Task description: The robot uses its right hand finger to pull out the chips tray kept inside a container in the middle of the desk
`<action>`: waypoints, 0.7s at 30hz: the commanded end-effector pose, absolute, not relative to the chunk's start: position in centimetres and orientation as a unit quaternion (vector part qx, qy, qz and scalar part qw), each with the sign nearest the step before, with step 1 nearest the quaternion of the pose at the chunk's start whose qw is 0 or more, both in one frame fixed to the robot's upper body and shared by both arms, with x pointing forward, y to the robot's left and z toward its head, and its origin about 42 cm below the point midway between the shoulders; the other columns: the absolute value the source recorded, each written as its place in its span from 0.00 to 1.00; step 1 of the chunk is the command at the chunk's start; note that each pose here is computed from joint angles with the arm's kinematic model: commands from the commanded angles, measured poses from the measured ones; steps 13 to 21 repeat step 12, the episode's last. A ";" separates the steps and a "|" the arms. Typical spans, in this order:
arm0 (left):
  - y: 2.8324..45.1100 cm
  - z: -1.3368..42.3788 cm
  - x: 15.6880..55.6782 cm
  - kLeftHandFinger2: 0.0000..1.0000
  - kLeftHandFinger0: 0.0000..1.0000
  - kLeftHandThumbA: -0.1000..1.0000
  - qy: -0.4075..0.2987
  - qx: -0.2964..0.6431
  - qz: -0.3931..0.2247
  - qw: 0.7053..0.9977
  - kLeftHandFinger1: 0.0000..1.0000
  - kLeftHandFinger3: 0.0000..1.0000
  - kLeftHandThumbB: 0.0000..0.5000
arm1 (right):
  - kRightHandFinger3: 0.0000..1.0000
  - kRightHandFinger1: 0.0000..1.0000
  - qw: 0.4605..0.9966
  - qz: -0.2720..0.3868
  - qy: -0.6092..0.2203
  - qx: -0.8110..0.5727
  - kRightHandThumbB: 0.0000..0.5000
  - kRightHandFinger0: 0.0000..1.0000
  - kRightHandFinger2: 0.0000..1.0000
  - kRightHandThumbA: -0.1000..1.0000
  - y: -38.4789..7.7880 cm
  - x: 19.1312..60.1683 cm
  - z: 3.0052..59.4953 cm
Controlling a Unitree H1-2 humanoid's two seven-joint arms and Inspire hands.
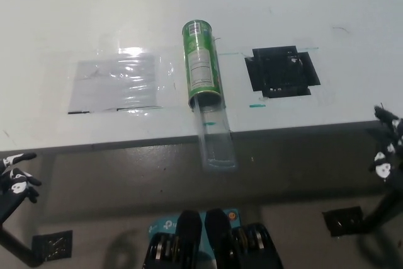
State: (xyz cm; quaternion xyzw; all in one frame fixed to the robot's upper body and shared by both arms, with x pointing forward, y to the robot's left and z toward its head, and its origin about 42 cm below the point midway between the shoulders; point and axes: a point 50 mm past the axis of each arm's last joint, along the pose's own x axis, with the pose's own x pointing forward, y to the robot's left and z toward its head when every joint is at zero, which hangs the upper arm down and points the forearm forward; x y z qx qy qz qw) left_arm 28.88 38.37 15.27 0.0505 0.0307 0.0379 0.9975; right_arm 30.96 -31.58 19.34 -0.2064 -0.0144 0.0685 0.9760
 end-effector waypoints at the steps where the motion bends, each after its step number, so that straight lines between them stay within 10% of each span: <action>1: 38.5 16.1 29.0 0.34 0.32 0.04 0.010 0.058 0.035 0.998 0.30 0.65 0.20 | 1.00 0.39 0.989 0.016 -0.045 -0.137 0.51 0.69 1.00 0.00 -31.8 31.4 18.5; 7: 38.3 16.0 29.1 0.34 0.33 0.05 0.009 0.062 0.032 0.998 0.30 0.64 0.21 | 1.00 0.35 0.996 -0.018 -0.023 -0.083 0.42 0.26 1.00 0.00 -30.7 31.9 16.3; 21: 38.1 15.9 29.2 0.34 0.33 0.04 0.007 0.058 0.030 0.998 0.30 0.65 0.21 | 1.00 0.37 0.998 -0.039 -0.003 -0.053 0.39 0.20 1.00 0.00 -29.9 31.9 14.7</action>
